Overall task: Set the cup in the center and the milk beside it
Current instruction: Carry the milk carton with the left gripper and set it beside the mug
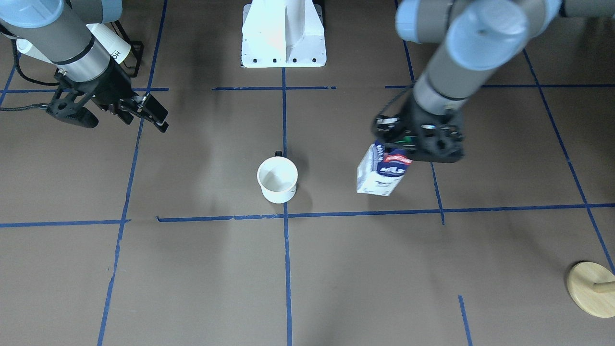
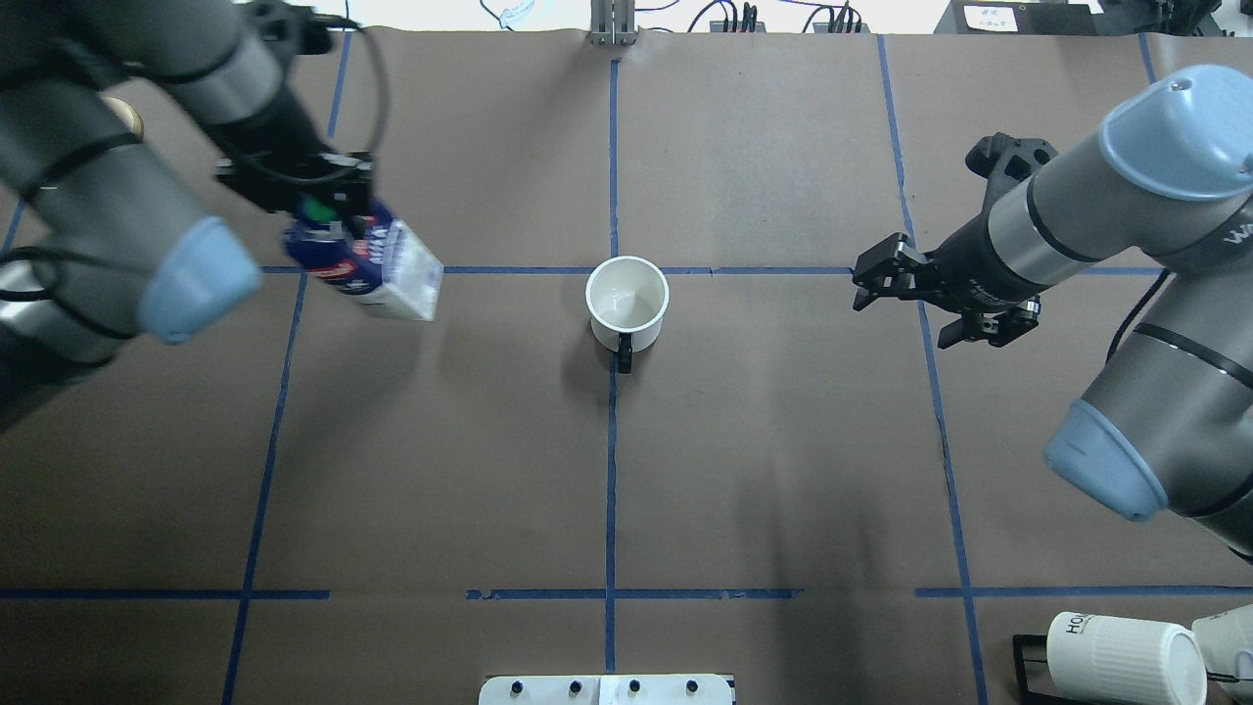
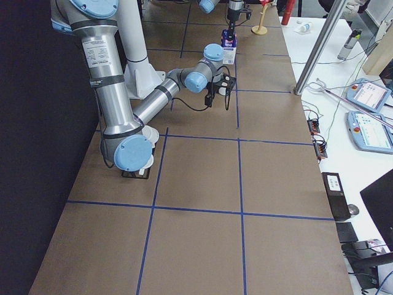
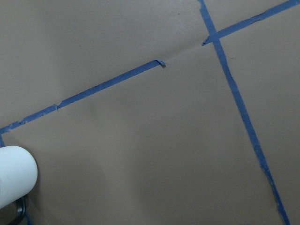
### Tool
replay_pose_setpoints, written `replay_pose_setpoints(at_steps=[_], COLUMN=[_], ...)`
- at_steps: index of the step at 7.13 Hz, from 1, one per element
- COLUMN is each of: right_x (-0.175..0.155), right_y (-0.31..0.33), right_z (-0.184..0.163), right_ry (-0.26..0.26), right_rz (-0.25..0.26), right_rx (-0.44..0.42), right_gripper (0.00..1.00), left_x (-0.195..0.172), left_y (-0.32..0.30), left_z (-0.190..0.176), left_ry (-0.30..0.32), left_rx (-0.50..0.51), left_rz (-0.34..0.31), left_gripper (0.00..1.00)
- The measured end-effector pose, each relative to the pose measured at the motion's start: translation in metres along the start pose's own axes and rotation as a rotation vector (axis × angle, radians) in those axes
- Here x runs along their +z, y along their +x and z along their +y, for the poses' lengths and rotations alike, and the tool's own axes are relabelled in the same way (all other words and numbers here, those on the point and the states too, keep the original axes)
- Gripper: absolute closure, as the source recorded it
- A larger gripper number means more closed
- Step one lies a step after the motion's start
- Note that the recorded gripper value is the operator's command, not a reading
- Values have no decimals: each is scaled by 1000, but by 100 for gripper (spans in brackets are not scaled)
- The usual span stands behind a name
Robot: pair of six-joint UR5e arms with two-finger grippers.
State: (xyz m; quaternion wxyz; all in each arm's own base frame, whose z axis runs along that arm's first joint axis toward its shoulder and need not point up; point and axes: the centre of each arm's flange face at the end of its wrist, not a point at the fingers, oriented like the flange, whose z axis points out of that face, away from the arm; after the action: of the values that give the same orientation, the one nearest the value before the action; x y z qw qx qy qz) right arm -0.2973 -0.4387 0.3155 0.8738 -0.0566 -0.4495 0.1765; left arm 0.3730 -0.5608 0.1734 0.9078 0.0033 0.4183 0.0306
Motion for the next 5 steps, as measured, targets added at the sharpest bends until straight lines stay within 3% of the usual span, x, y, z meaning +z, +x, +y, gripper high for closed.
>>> replay_pose_setpoints(at_steps=[2,5], right_x=[-1,2], right_y=[27,34], right_z=[3,2], right_ry=[1,-1], right_rz=[24,36], right_rx=[-32,-43], right_gripper=[0,0], left_x=[16,49], left_y=[88,126], left_z=[-20,-9], left_ry=[-18,-28], left_rx=[-41,-67], left_rz=[-21,-49], left_gripper=[100,97])
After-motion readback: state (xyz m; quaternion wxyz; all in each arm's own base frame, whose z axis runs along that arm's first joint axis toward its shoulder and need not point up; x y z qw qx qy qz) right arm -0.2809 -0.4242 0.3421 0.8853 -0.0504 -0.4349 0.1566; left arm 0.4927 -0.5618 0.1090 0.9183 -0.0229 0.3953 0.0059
